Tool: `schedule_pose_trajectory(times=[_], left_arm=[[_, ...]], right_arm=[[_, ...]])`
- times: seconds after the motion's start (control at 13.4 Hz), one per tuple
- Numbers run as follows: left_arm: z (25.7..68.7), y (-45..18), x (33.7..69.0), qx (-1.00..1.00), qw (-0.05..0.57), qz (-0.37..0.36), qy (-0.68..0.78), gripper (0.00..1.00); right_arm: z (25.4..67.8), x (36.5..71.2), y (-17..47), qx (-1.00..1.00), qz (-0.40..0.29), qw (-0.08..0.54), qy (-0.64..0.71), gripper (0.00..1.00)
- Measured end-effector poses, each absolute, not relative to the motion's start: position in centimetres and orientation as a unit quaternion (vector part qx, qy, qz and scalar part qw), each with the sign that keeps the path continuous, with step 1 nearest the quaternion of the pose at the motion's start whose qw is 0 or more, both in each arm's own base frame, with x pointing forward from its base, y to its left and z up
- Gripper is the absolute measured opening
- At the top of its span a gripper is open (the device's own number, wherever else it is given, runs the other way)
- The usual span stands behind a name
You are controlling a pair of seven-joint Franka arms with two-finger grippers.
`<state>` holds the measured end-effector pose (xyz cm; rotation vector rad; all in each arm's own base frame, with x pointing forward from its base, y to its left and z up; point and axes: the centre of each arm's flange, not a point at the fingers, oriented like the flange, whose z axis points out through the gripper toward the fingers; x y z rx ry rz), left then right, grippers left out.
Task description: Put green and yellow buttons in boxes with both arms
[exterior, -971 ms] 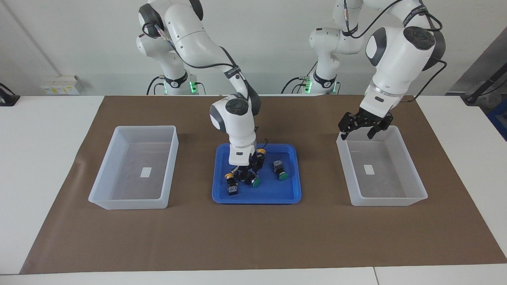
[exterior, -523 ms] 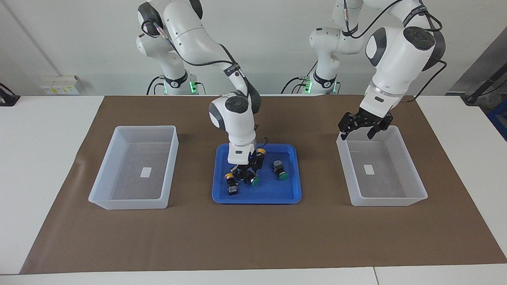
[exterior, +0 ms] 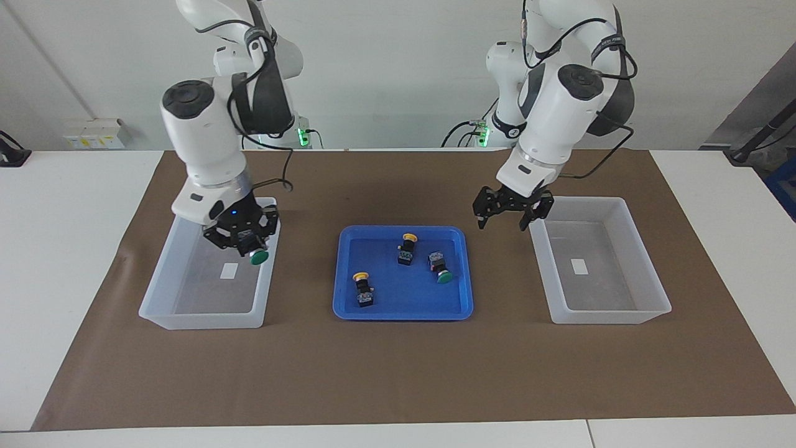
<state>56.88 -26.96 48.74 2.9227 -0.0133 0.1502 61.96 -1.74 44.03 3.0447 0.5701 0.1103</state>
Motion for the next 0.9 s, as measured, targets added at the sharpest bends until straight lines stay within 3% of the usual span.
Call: schedule_pose_trajectory(times=[0.52, 0.9], left_arm=[[41.0, -37.6, 54.3, 0.993, 0.110, 0.049, -0.019, 1.00], [38.0, -41.6, 51.9, 0.993, 0.102, 0.036, -0.051, 1.00]], right_arm=[[34.3, 59.4, -3.4, 0.983, 0.027, 0.017, 0.181, 0.43], [30.7, 57.5, -3.3, 0.983, 0.034, 0.017, 0.182, 0.43]])
